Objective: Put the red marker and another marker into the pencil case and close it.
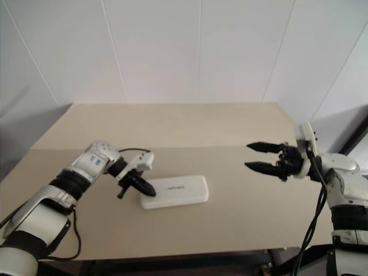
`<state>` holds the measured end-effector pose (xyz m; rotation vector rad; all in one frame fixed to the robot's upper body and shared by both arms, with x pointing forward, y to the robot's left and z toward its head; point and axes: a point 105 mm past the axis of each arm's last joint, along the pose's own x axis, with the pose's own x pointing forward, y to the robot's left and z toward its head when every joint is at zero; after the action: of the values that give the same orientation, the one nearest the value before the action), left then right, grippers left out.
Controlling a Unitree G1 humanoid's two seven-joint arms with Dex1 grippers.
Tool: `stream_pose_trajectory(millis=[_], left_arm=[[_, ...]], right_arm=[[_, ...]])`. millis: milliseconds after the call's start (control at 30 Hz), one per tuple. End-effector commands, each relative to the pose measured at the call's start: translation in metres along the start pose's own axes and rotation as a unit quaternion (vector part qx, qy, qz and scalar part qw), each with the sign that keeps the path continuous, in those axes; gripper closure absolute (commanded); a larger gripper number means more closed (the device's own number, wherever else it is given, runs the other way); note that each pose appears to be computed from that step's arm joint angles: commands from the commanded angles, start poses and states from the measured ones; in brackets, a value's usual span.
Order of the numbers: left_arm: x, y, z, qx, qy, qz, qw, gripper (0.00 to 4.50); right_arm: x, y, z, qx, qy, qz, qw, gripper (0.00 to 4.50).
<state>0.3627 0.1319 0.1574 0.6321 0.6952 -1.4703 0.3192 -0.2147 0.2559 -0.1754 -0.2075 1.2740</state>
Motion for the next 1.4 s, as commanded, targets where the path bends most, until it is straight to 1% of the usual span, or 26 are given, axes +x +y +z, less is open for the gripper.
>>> stream_pose_trajectory(millis=[33, 100, 200, 300, 333, 400, 533, 567, 600, 633, 767, 867, 933, 1067, 1167, 1233, 1400], left_arm=[[0.001, 0.004, 0.005, 0.01, -0.029, 0.005, 1.0, 4.46], [-0.007, 0.014, 0.028, 0.037, -0.094, 0.057, 0.993, 4.46], [-0.018, 0.016, 0.046, 0.07, -0.154, 0.097, 0.981, 4.46], [-0.034, 0.015, 0.064, 0.126, -0.224, 0.165, 0.952, 4.46], [-0.04, 0.019, 0.065, 0.122, -0.249, 0.198, 0.94, 4.46], [-0.046, 0.023, 0.059, 0.122, -0.263, 0.244, 0.925, 4.46], [-0.059, 0.032, 0.044, 0.101, -0.319, 0.326, 0.884, 4.46], [-0.058, 0.032, 0.04, 0.091, -0.325, 0.325, 0.883, 4.29], [-0.056, 0.025, 0.038, 0.083, -0.349, 0.303, 0.883, 4.08], [-0.053, 0.019, 0.033, 0.081, -0.357, 0.283, 0.887, 3.87], [-0.046, 0.004, 0.018, 0.092, -0.362, 0.237, 0.897, 2.7], [-0.048, -0.004, 0.014, 0.098, -0.365, 0.211, 0.901, 1.76], [-0.051, -0.015, 0.013, 0.099, -0.373, 0.17, 0.907, 1.14], [-0.06, -0.027, 0.005, 0.105, -0.363, 0.132, 0.916, 0.01], [-0.067, -0.031, 0.002, 0.112, -0.358, 0.127, 0.918, 0.01], [-0.07, -0.027, -0.003, 0.115, -0.345, 0.144, 0.92, 0.01], [-0.076, -0.03, -0.012, 0.095, -0.333, 0.14, 0.928, 0.01]], right_arm=[[-0.001, 0.005, 0.013, -0.024, -0.016, 0.008, 1.0, 0.0], [0.0, 0.006, 0.014, -0.028, -0.015, 0.006, 0.999, 0.0], [-0.001, 0.008, 0.013, -0.031, -0.01, 0.005, 0.999, 0.0], [-0.003, 0.009, 0.012, -0.032, -0.004, 0.002, 0.999, 0.0], [-0.003, 0.009, 0.01, -0.031, -0.001, 0.001, 1.0, 0.0], [-0.004, 0.01, 0.008, -0.03, 0.004, 0.001, 1.0, 0.0], [-0.003, 0.012, 0.003, -0.028, 0.017, 0.001, 0.999, 0.0], [-0.003, 0.013, 0.002, -0.028, 0.021, 0.002, 0.999, 0.0], [-0.004, 0.015, -0.001, -0.028, 0.033, 0.008, 0.999, 0.0], [-0.005, 0.019, -0.006, -0.029, 0.049, 0.02, 0.998, 0.0], [-0.006, 0.024, -0.012, -0.033, 0.077, 0.044, 0.996, 0.0], [-0.006, 0.023, -0.011, -0.037, 0.083, 0.048, 0.995, 0.0], [-0.007, 0.023, -0.01, -0.038, 0.083, 0.047, 0.995, 0.0], [-0.009, 0.026, -0.01, -0.035, 0.09, 0.046, 0.994, 0.0], [-0.013, 0.025, -0.009, -0.036, 0.097, 0.041, 0.994, 0.0], [-0.015, 0.023, -0.009, -0.038, 0.101, 0.035, 0.993, 0.0], [-0.017, 0.013, -0.009, -0.05, 0.103, 0.017, 0.993, 0.0]])
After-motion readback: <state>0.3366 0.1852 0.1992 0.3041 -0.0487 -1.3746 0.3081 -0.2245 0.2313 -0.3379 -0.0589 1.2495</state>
